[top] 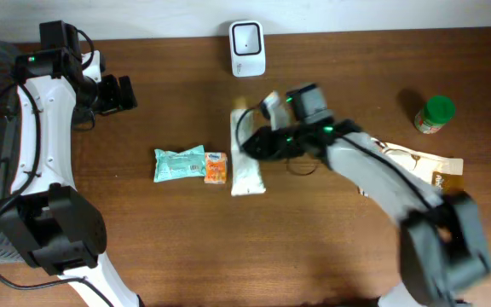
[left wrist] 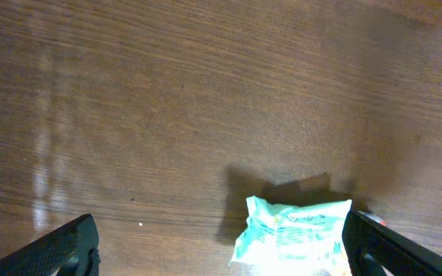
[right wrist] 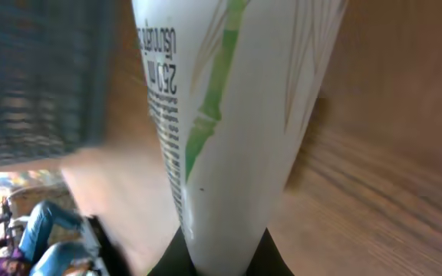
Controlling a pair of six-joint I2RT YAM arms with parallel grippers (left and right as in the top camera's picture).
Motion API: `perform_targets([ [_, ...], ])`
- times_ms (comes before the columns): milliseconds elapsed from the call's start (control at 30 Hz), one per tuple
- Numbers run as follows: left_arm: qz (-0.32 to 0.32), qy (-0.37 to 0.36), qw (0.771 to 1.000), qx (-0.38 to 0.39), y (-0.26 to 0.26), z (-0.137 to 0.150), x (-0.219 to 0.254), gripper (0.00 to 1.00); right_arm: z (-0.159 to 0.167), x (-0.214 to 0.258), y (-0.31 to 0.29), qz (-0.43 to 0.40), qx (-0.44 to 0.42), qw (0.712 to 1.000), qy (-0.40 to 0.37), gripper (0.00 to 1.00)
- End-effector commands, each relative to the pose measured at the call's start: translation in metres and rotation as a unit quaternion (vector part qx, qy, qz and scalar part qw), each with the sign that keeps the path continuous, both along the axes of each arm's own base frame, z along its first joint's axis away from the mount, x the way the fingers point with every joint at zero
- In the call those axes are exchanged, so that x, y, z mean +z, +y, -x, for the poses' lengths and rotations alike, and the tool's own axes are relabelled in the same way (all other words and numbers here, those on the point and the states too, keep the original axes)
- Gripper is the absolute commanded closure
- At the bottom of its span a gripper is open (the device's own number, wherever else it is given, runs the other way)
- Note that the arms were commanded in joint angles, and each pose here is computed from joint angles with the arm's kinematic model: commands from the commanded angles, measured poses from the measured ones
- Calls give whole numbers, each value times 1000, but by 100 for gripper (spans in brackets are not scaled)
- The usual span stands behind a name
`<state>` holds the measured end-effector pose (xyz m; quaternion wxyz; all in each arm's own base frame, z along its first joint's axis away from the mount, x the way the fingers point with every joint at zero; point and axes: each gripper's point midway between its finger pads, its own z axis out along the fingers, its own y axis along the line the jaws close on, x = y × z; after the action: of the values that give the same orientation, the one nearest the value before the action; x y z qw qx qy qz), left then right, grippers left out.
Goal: Scan the item barcode
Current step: 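Grasp the white tube with the right gripper, then lift the white tube with right gripper up to the scanner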
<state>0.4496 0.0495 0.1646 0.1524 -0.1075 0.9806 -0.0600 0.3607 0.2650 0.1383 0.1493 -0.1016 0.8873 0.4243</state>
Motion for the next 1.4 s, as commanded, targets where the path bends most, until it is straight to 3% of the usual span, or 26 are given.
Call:
perform_targets([
  [0, 1, -11, 1000, 0, 2, 0, 9, 1, 10, 89, -18, -68, 16, 994, -82, 96],
  [133, 1, -11, 1000, 0, 2, 0, 9, 1, 29, 116, -21, -119, 49, 989, -76, 96],
  [500, 1, -12, 1000, 0, 2, 0, 9, 1, 24, 140, -18, -130, 44, 987, -86, 96],
  [633, 1, -11, 1000, 0, 2, 0, 9, 1, -12, 178, -30, -53, -11, 986, -155, 96],
  [733, 1, -11, 1000, 0, 2, 0, 9, 1, -44, 187, -37, 79, -48, 970, -225, 96],
  [800, 1, -11, 1000, 0, 2, 0, 9, 1, -77, 175, -49, 198, -87, 934, -284, 96],
  [867, 1, -11, 1000, 0, 2, 0, 9, 1, -116, 160, -72, 345, -140, 862, -345, 96],
  [900, 1, -11, 1000, 0, 2, 0, 9, 1, -128, 151, -75, 383, -145, 839, -358, 96],
  [1000, 1, -12, 1000, 0, 2, 0, 9, 1, -175, 127, -69, 453, -127, 778, -417, 96],
  [1167, 1, -12, 1000, 0, 2, 0, 9, 1, -239, 81, -49, 561, -28, 640, -524, 96],
  [1233, 1, -11, 1000, 0, 2, 0, 9, 1, -254, 65, -46, 585, -16, 604, -541, 96],
  [1367, 1, -11, 1000, 0, 2, 0, 9, 1, -271, 33, -49, 602, -12, 580, -549, 96],
])
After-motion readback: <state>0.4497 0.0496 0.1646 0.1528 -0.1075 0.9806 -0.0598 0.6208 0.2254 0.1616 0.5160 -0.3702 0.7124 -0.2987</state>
